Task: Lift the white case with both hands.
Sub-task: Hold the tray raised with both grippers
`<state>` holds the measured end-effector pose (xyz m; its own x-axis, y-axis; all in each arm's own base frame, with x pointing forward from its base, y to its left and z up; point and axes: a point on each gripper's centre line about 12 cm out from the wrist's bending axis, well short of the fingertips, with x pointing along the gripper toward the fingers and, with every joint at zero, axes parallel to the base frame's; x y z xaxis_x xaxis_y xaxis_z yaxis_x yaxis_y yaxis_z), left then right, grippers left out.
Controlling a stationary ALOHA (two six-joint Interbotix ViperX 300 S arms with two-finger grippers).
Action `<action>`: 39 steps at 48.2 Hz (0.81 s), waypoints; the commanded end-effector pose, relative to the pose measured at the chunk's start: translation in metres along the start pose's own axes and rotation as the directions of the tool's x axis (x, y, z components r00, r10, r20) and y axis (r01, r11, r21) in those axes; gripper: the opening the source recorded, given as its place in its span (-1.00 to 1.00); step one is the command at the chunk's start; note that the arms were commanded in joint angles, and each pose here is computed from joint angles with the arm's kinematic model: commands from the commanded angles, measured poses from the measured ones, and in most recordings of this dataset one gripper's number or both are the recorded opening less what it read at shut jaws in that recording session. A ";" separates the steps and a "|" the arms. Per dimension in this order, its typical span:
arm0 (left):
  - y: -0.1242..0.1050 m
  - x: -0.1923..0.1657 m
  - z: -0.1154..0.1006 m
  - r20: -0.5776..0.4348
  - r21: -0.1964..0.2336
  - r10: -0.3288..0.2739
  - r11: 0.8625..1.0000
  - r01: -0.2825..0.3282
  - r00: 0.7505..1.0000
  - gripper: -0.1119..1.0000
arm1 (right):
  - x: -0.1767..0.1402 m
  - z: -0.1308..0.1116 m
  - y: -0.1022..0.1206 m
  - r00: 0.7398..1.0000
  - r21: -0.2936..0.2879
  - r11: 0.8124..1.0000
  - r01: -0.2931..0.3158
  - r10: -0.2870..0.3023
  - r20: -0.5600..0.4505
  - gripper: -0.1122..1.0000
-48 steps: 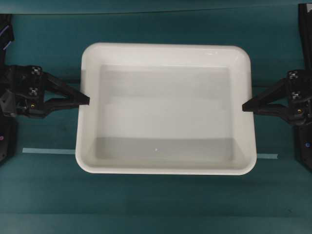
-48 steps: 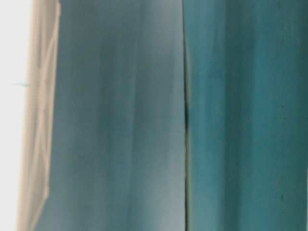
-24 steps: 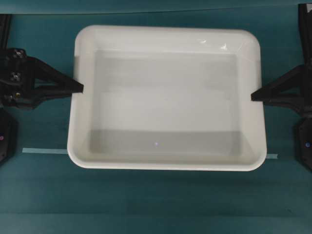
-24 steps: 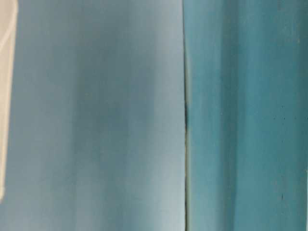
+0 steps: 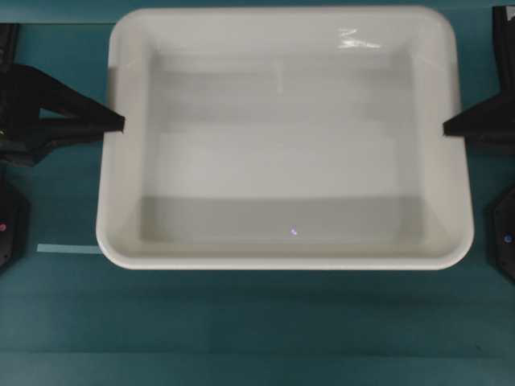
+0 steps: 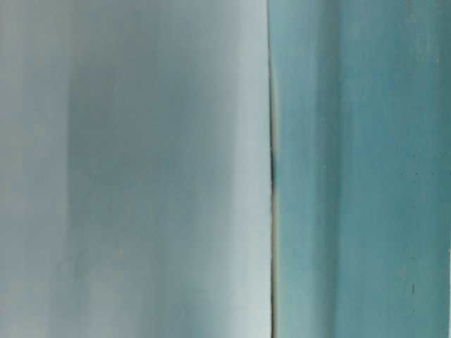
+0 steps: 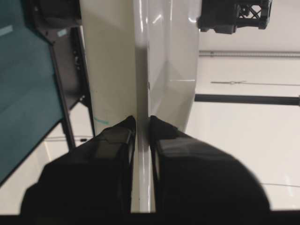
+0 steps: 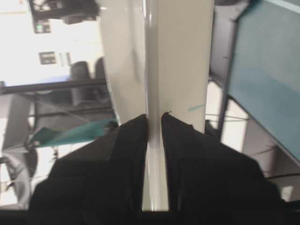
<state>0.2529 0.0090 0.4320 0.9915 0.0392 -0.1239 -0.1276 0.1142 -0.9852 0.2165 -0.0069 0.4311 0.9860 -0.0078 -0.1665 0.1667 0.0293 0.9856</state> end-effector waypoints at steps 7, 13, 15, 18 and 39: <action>-0.018 0.005 0.001 0.001 0.006 -0.014 1.000 0.014 1.000 -0.67 | 0.006 0.001 0.011 1.000 -0.002 1.000 0.021 -0.021 -0.001 -0.59; -0.024 0.005 0.003 0.002 0.004 -0.018 1.000 0.018 1.000 -0.67 | 0.005 0.001 0.011 1.000 -0.002 1.000 0.023 -0.023 -0.002 -0.59; -0.024 0.004 0.002 0.001 0.006 -0.018 1.000 0.018 1.000 -0.67 | 0.006 0.001 0.011 1.000 -0.002 1.000 0.023 -0.023 -0.002 -0.59; -0.024 0.005 0.002 0.001 0.007 -0.017 1.000 0.017 1.000 -0.67 | 0.006 0.001 0.011 1.000 -0.002 1.000 0.024 -0.024 -0.002 -0.59; -0.021 0.007 0.001 -0.003 0.011 -0.002 1.000 0.002 1.000 -0.67 | 0.006 0.001 0.009 1.000 -0.008 1.000 0.030 -0.030 -0.002 -0.59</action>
<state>0.2503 0.0090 0.4519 0.9931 0.0402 -0.1101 -0.1141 0.1142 -0.9869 0.2135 -0.0061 0.4388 0.9826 -0.0019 -0.1859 0.1858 0.0325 0.9820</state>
